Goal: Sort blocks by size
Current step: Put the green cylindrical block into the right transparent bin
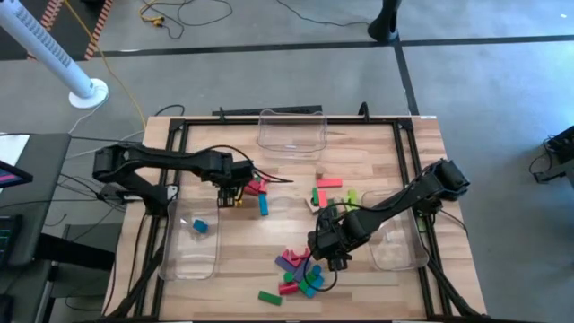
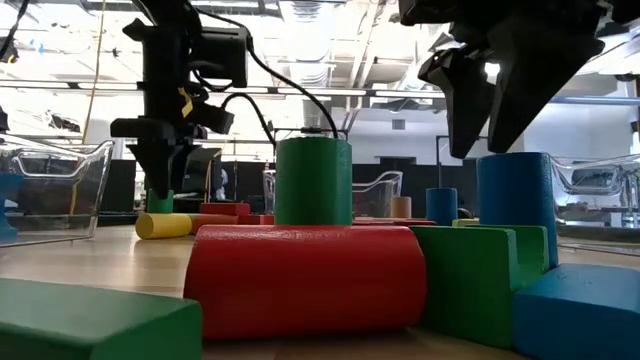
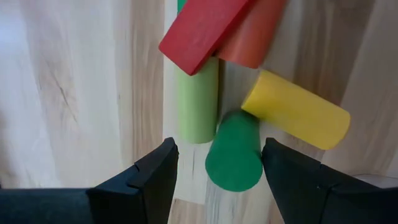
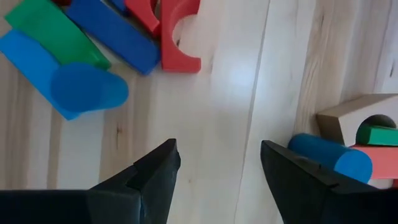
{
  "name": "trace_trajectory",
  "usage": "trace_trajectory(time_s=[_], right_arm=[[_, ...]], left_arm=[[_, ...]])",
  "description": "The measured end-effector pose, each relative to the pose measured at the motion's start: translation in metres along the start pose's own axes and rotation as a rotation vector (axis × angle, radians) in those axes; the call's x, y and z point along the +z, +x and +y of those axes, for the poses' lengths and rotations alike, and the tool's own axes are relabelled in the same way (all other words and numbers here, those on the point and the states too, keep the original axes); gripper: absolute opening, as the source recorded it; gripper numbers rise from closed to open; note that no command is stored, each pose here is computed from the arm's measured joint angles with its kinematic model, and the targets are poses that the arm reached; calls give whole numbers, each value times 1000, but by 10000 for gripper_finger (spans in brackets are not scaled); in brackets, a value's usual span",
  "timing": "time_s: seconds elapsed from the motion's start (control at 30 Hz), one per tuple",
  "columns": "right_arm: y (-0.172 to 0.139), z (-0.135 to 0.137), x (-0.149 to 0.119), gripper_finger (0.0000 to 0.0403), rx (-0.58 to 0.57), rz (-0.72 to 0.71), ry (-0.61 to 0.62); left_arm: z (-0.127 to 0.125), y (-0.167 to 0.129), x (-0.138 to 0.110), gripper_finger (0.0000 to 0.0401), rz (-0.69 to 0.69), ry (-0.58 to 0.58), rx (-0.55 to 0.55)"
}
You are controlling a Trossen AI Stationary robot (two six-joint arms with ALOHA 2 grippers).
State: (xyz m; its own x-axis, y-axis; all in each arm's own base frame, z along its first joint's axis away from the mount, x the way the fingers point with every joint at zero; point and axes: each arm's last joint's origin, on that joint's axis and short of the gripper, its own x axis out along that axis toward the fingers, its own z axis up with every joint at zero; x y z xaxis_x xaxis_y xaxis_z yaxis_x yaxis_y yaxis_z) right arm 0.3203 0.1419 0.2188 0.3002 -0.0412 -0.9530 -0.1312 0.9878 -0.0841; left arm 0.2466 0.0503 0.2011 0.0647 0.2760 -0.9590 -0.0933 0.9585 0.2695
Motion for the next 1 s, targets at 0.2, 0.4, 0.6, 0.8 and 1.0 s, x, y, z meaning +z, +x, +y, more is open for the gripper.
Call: trace_trajectory(time_s=[0.2,0.4,0.6,0.8,1.0], right_arm=[[1,1,2,258,6,-21,4],[1,1,2,258,6,-22,3],[1,1,2,258,7,-26,2],[1,1,2,258,1,-27,2],[1,0,2,258,-13,-31,2]], left_arm=[[2,1,-3,221,37,-7,-5],[1,1,-4,180,44,0,-38],[0,1,-4,140,41,19,-55],[0,1,-4,138,36,28,-58],[0,1,-3,139,28,33,-60]])
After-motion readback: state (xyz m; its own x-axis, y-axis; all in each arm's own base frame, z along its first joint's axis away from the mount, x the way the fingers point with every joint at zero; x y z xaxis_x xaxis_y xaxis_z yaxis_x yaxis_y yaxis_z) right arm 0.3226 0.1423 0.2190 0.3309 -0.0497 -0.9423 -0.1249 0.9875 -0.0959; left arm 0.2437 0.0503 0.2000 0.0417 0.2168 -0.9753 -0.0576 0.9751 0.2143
